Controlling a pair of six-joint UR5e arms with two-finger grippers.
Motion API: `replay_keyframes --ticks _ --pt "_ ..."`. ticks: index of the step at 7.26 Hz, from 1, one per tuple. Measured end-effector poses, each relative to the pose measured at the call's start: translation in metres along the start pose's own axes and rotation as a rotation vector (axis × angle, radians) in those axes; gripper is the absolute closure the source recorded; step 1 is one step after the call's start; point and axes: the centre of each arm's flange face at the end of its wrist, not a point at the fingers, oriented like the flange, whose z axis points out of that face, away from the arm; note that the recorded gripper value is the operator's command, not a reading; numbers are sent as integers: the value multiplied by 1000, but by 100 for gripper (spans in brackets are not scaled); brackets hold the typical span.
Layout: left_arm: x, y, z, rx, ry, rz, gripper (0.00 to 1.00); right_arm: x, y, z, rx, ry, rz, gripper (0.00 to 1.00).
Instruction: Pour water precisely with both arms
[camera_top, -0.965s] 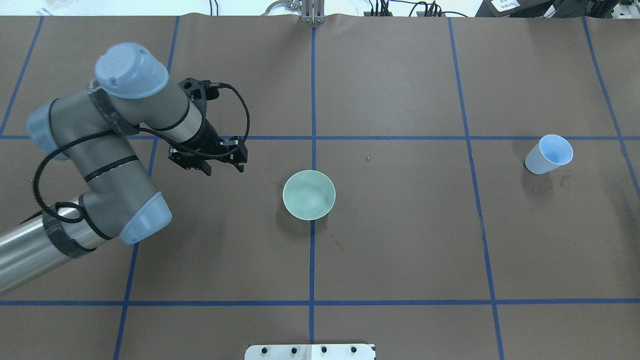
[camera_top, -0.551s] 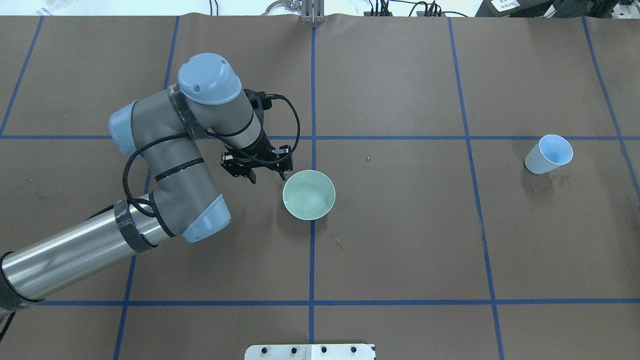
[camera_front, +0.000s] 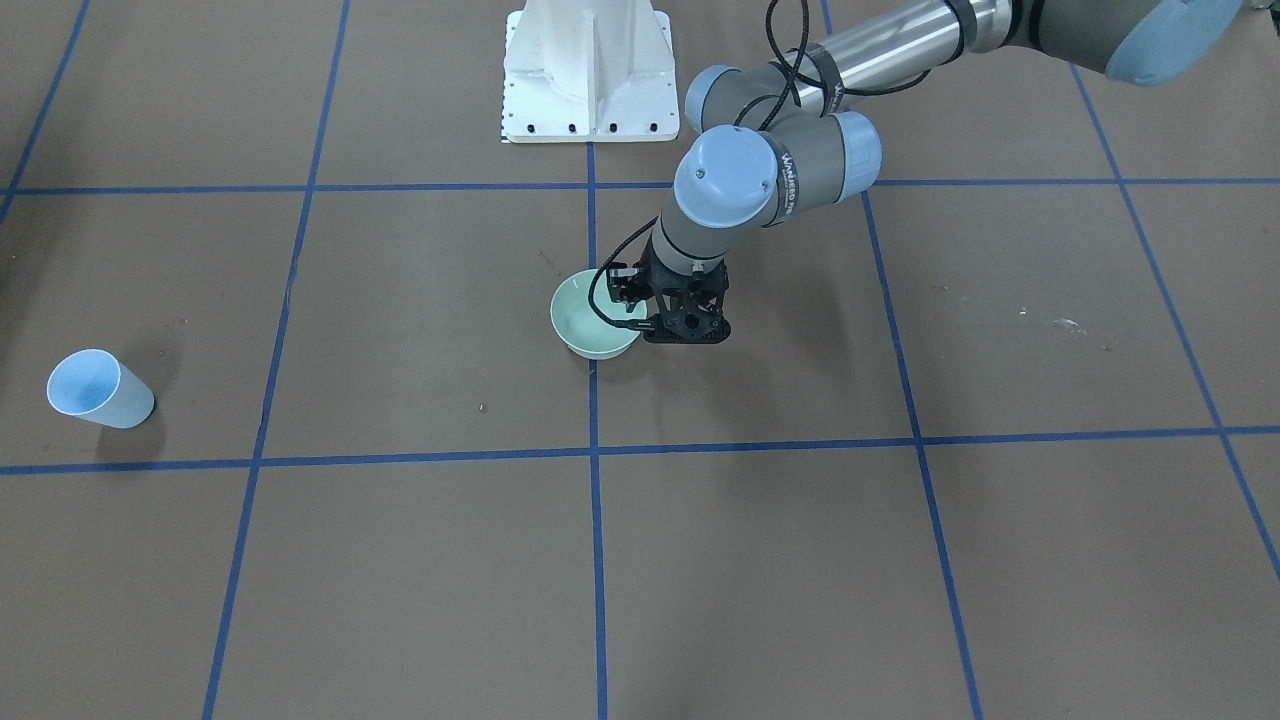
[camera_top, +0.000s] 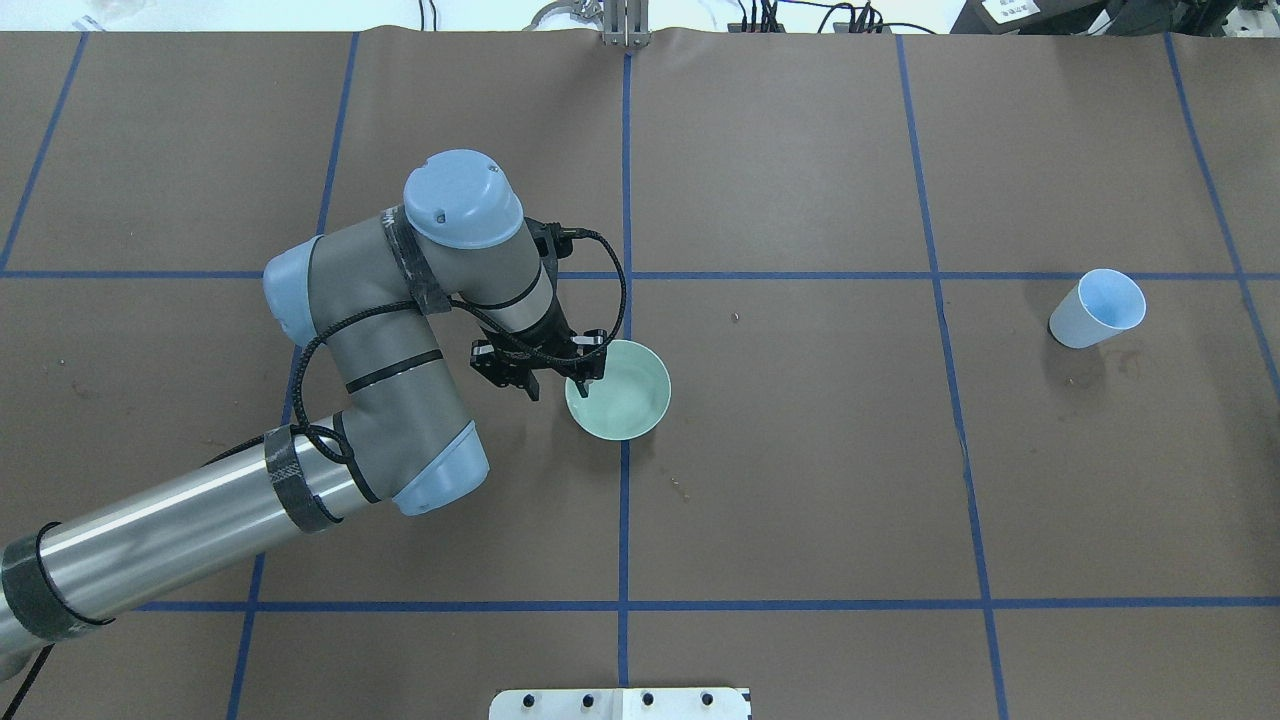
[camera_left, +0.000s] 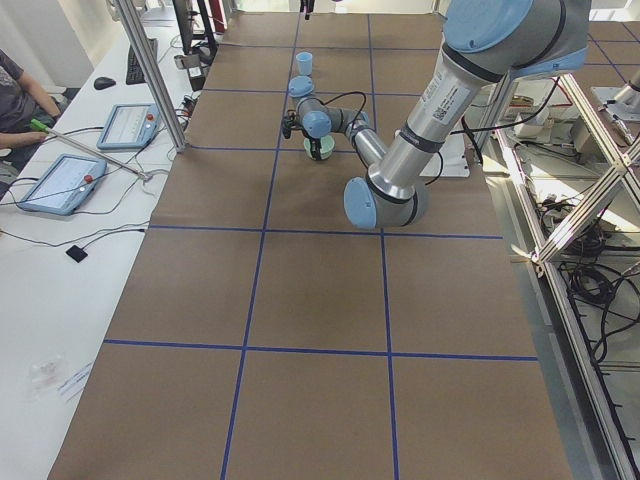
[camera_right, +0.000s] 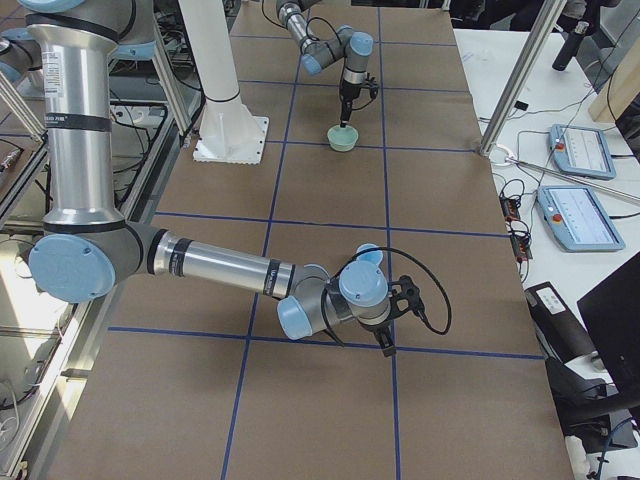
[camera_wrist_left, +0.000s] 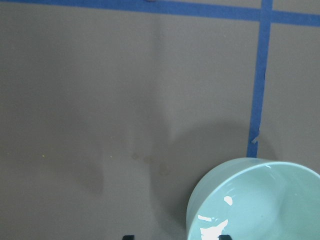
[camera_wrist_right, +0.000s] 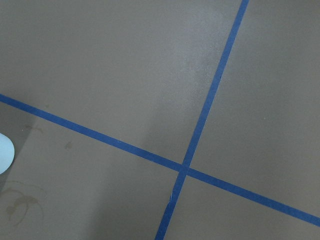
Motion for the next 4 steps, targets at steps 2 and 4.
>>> replay_keyframes --ticks 2,4 --pt "2 3 8 -10 -6 2 74 0 0 0 0 0 0 1" --pt "1 3 11 -13 -10 1 100 1 1 0 -1 1 2 1"
